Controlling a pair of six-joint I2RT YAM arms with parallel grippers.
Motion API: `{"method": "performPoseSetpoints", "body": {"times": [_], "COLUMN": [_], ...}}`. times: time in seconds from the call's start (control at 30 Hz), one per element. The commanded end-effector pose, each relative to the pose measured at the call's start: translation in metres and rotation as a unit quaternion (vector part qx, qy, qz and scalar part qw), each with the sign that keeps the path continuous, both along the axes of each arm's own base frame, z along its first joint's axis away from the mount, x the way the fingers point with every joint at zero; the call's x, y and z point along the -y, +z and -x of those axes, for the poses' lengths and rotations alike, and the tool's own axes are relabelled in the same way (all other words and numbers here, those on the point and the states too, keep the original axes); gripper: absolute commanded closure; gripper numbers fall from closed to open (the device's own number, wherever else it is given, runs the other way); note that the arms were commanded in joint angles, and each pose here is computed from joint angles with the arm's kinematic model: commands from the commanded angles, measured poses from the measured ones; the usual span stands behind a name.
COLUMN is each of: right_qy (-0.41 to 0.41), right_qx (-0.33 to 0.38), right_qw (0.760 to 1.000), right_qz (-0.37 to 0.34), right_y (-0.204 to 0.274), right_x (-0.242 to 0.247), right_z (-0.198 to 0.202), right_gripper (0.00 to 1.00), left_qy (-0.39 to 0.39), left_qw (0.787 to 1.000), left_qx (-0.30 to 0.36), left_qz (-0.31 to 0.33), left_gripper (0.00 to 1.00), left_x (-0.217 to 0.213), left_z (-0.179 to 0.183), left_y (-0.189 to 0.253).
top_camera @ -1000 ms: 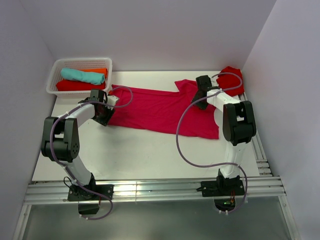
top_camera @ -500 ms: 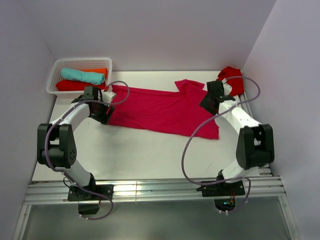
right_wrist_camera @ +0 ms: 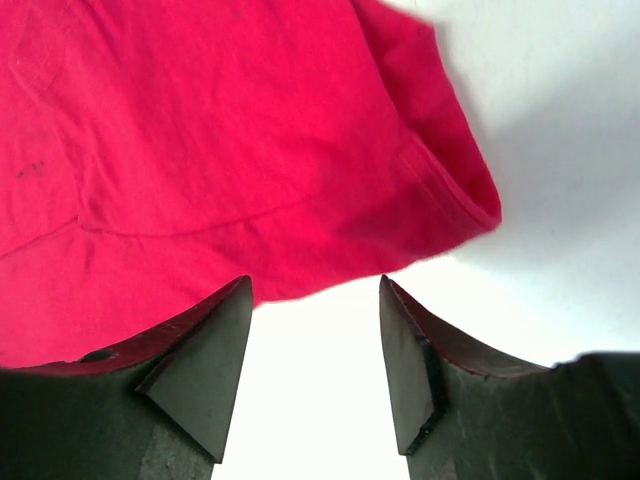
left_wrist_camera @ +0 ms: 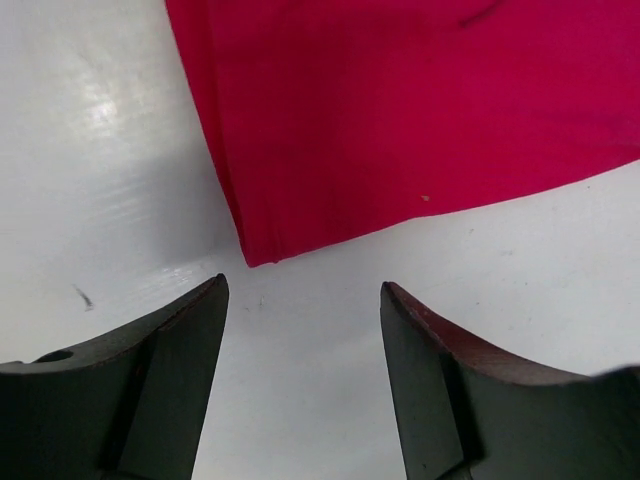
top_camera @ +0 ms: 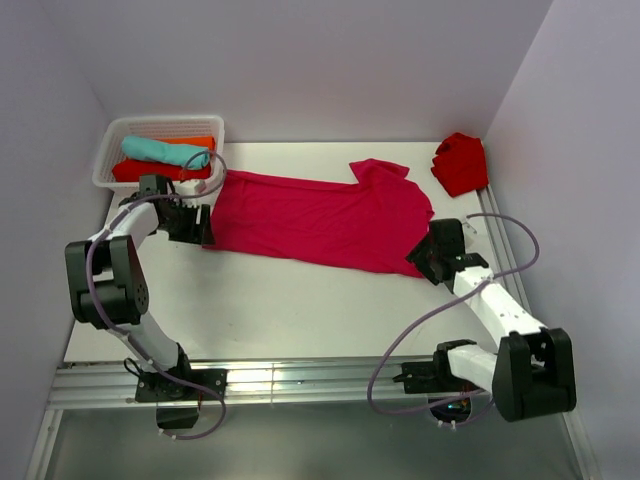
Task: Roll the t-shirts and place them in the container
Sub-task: Fold the tshirt
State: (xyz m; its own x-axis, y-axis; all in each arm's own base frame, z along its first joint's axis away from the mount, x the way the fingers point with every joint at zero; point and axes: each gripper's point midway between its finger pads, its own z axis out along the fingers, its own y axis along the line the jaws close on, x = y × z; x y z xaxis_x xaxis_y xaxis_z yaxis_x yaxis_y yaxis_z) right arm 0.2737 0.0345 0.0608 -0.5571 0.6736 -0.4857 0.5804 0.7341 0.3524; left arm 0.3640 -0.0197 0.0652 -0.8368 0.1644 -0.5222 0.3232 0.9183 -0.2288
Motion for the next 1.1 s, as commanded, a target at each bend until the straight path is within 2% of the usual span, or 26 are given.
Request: {"method": "performPoseSetpoints", "body": {"times": [0.0,0.17,0.43,0.87,1.07], "right_qy": [-0.013,-0.026,-0.052,-0.110,-0.117], "right_qx": [0.029,0.025,0.032,0.011,-0.007], "right_qw": [0.999,0.998,0.996,0.993,0.992], "right_qz": [-0.028,-0.046,-0.058,-0.041,-0.047], "right_y": [0.002,-0.011,-0.015,-0.023,-0.037], "right_x": [-0.003,0.001,0.008,0.031,0.040], "right_z": [0.001,0.013,0.021,0.037,0.029], "right_gripper": [0.39,0.38,0.31,0.25,0.27], "left_qy": [0.025,0.048,0.074,0.077,0.075], "left_qw": [0.996,0.990,0.986,0.985,0.986], "left_qx": [-0.023,-0.066,-0.077,-0.074,-0.074], "left_qz": [0.079,0.111,0.132,0.132,0.131], "left_gripper": [0.31,0.31,0.35,0.54,0.60], "left_x": [0.006,0.002,0.000,0.001,0.000], "left_z": [-0.004,0.000,-0.001,0.000,0.000], "left_y": [-0.004,-0.030,-0.041,-0.043,-0.043]}}
